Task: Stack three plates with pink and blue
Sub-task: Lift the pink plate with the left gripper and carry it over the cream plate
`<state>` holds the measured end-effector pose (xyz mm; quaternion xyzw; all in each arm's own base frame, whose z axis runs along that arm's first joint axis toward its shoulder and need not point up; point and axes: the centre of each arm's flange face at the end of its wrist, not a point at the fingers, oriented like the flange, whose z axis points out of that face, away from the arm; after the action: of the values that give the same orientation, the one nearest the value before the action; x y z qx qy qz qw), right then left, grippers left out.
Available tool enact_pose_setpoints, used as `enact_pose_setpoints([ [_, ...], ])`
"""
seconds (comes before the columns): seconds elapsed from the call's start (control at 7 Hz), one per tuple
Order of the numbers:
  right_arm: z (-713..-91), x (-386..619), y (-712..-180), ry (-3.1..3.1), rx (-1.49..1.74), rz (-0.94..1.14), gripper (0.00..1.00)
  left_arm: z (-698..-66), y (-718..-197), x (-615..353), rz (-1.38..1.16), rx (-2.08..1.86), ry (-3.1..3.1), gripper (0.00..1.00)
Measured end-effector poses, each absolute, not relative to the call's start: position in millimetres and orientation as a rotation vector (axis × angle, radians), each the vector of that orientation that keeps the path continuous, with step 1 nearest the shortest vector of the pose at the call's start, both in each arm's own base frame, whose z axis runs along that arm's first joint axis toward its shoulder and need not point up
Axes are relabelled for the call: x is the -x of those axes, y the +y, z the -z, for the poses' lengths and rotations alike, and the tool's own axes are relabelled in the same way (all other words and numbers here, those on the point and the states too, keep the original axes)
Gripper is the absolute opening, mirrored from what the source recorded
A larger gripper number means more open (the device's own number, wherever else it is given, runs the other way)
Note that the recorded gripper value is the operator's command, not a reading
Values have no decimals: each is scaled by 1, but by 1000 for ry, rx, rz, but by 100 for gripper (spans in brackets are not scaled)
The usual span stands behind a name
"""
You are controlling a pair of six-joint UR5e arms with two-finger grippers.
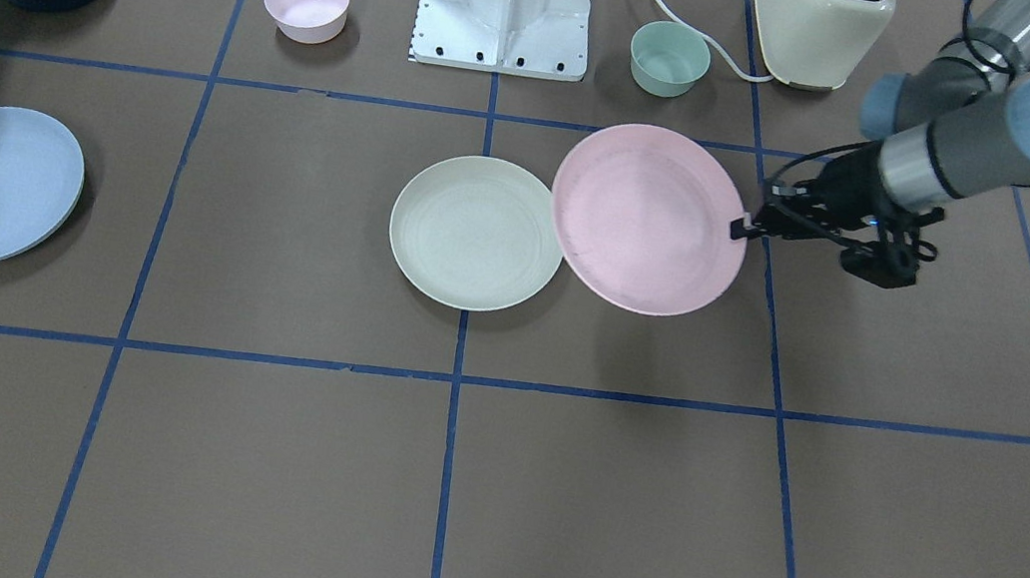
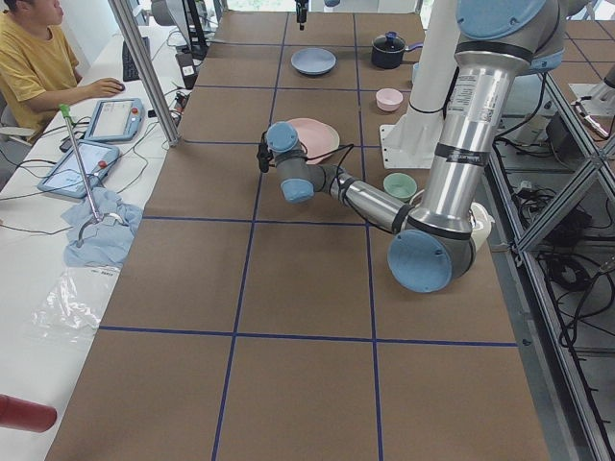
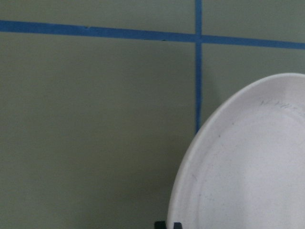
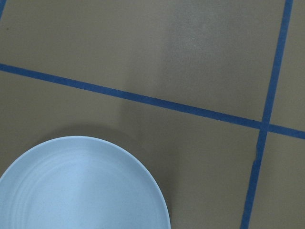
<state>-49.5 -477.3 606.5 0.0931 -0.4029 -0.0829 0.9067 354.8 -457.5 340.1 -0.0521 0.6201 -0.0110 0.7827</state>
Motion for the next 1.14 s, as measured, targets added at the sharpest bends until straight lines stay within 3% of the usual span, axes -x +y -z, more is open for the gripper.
enact_pose_setpoints([
  [0.43, -608, 51, -474, -838, -194, 173, 100, -297, -430, -455, 63, 72, 1341, 0],
  [0.86, -608, 51, -473, -845, -191, 174, 100, -293, -426, -481, 68, 62, 1332, 0],
  [1.0, -608, 52, -473, -847, -190, 175, 100, -291, -426, -487, 64, 65, 1331, 7],
  [1.14, -608, 52, -473, -848, -189, 175, 100, -292, -426, -491, 64, 68, 1328, 54],
])
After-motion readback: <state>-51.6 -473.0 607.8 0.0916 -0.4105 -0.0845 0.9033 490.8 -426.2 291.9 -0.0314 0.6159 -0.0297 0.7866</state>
